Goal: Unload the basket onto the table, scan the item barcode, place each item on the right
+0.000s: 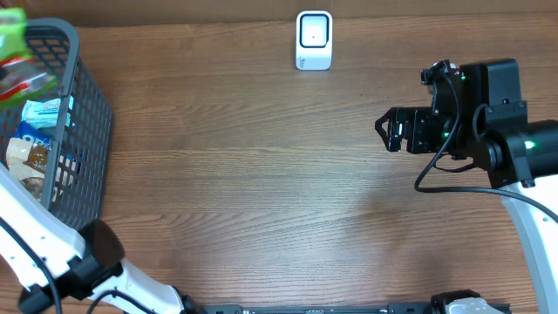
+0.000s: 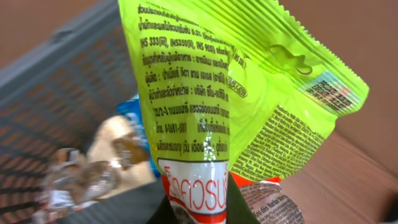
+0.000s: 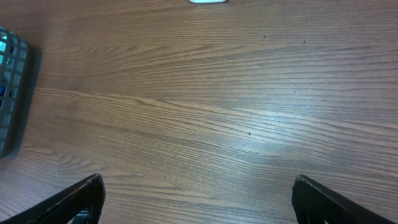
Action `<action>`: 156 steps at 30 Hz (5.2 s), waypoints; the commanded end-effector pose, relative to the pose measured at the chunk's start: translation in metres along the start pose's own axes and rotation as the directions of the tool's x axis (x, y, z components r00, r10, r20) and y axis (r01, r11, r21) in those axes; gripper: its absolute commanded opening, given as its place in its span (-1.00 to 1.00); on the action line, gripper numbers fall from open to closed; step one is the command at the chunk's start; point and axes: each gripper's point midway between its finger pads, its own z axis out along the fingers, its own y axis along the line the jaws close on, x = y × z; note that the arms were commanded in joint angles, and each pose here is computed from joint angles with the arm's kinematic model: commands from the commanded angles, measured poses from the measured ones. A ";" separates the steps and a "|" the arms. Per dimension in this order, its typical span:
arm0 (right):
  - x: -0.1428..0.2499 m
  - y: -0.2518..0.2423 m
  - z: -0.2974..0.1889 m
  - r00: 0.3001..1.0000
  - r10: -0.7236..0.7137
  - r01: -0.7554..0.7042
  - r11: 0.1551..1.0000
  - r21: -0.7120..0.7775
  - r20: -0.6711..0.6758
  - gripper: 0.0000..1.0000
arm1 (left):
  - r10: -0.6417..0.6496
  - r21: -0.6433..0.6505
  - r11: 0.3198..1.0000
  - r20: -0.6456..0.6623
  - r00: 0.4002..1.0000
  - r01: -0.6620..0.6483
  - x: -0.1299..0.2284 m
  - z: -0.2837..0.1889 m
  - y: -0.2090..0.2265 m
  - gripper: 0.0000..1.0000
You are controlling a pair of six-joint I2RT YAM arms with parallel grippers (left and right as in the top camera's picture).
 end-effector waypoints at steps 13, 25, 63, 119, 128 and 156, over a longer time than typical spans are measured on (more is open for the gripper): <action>-0.010 0.007 -0.007 0.999 -0.012 0.013 1.000 -0.017 0.033 0.93 | 0.394 0.384 0.904 -0.576 0.716 -0.188 0.219 0.081 -0.198 -0.91; -0.014 0.007 -0.007 0.999 -0.017 0.018 1.000 -0.019 0.050 0.94 | 0.372 0.322 0.927 -0.735 0.567 -0.191 0.357 0.158 -0.190 -0.63; -0.003 0.007 -0.006 1.000 -0.004 0.004 1.000 -0.021 0.006 0.93 | -0.465 -0.583 0.779 -0.293 0.836 0.229 0.122 0.128 0.186 0.20; -0.003 0.010 -0.006 1.000 -0.005 0.005 0.999 -0.035 0.007 0.93 | -0.324 -0.304 0.919 -0.219 0.920 0.251 0.115 0.233 0.141 0.86; -0.003 0.009 -0.006 1.000 -0.005 0.005 0.999 -0.035 0.005 0.93 | -0.593 -0.629 0.631 -0.015 0.805 0.454 0.136 0.200 0.205 1.00; 0.003 0.008 -0.005 0.999 0.026 -0.026 0.999 -0.031 -0.019 0.93 | -0.603 -0.632 0.622 -0.009 0.798 0.463 0.245 0.264 0.245 -0.92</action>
